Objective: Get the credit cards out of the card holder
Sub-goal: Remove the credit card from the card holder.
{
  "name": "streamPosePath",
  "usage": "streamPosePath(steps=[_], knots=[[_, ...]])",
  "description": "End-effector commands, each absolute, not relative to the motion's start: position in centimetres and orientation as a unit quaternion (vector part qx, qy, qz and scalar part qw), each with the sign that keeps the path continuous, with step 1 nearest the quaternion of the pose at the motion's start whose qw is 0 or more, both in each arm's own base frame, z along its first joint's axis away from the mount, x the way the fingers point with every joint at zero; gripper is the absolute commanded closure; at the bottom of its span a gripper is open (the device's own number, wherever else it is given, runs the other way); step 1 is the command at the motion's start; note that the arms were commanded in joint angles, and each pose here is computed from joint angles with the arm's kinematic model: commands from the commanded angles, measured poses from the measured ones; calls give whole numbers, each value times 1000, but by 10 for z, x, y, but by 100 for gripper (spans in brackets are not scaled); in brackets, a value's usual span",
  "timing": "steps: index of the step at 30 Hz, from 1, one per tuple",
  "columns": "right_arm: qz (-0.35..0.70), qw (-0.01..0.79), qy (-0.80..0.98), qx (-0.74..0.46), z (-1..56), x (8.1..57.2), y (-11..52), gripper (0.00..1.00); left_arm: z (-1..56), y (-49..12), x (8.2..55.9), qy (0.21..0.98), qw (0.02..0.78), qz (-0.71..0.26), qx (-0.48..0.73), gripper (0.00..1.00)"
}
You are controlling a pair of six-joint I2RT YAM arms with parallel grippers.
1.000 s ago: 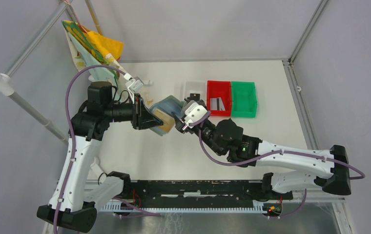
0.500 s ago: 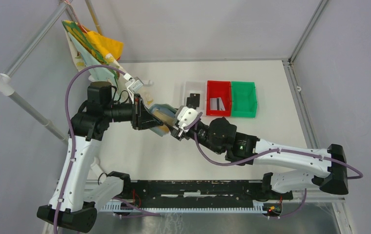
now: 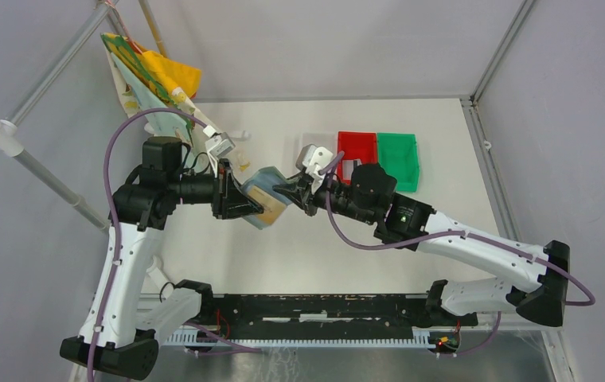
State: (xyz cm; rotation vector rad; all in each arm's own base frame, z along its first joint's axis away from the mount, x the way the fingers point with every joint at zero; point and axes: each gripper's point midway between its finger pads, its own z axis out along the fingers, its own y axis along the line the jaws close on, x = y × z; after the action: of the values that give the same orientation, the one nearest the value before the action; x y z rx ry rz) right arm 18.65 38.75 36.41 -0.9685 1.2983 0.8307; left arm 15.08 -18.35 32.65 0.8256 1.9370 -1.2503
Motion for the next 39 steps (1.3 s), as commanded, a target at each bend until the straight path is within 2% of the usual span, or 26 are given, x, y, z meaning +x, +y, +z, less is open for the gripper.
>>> streamPosePath(steps=[1,3,4,6,7,10,14,19,25,28,31,36,39], knots=[[407,603,540,-423,388,177,390,100,358,-190,131,682,362,-511,378,94],[424,592,546,-416,386,178,391,100,359,-191,131,679,362,-514,380,88],[434,588,544,-412,386,177,391,100,359,-191,130,678,362,-514,381,82],[463,585,535,-396,390,176,388,100,359,-191,129,676,362,-515,382,62],[479,587,528,-383,393,177,386,100,359,-191,129,675,364,-513,385,57],[530,586,516,-330,404,178,378,100,357,-191,126,669,366,-515,392,49],[613,579,474,-254,421,167,364,100,359,-192,126,664,372,-523,384,47],[668,560,453,-188,426,164,355,100,363,-193,131,668,395,-519,358,46],[698,545,433,-167,429,156,347,100,348,-184,162,710,444,-462,293,45],[702,543,427,-170,431,152,345,100,354,-183,167,705,465,-455,282,45],[707,542,422,-168,433,150,343,100,364,-186,163,692,466,-472,284,42],[718,537,414,-157,434,149,341,100,383,-197,129,648,417,-552,319,40],[725,534,412,-141,434,150,340,100,393,-197,118,628,420,-562,336,34]])
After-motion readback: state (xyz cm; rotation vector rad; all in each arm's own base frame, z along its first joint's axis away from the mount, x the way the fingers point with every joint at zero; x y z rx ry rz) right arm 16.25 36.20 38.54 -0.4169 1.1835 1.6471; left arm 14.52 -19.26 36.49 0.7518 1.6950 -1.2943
